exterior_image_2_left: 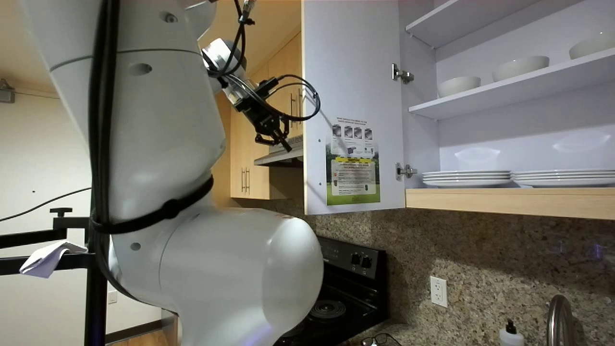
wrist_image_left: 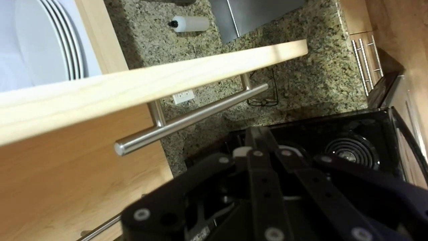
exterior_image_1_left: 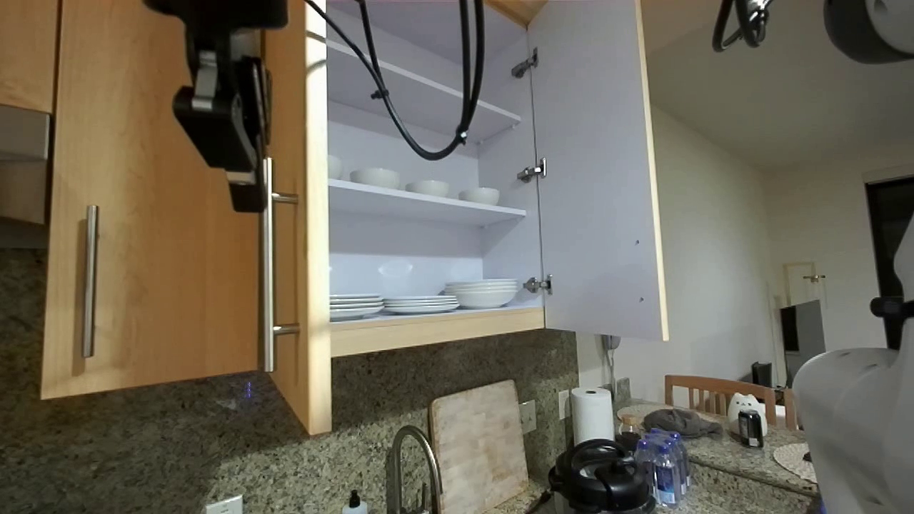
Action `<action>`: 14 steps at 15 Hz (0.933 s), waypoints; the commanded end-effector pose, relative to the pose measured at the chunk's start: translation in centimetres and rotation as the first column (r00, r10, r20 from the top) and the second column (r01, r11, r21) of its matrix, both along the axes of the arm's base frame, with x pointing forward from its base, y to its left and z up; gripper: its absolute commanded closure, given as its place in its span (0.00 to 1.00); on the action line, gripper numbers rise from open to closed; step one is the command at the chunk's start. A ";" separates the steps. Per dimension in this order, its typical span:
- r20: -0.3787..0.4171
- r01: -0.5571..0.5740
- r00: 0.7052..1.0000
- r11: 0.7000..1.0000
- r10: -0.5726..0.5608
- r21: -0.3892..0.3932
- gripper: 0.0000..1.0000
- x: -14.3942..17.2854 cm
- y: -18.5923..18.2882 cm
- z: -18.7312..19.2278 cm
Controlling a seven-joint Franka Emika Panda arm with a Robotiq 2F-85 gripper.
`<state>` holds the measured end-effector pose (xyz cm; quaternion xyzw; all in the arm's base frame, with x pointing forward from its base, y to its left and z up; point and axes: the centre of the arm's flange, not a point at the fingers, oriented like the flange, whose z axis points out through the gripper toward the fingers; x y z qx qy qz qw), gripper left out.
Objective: Close the top left door of the cabinet.
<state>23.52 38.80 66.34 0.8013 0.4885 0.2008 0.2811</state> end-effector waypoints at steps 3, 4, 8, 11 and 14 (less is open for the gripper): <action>0.076 0.048 0.996 0.999 -0.046 -0.020 1.00 1.1 -0.3 0.4; 0.092 0.059 0.994 0.998 -0.057 -0.019 1.00 1.3 -0.5 0.4; 0.147 0.105 0.984 0.994 -0.101 -0.020 1.00 2.0 -1.2 0.7; 0.191 0.144 0.972 0.989 -0.139 -0.012 1.00 2.4 -1.7 0.9; 0.227 0.173 0.959 0.985 -0.171 0.011 1.00 2.6 -2.3 1.1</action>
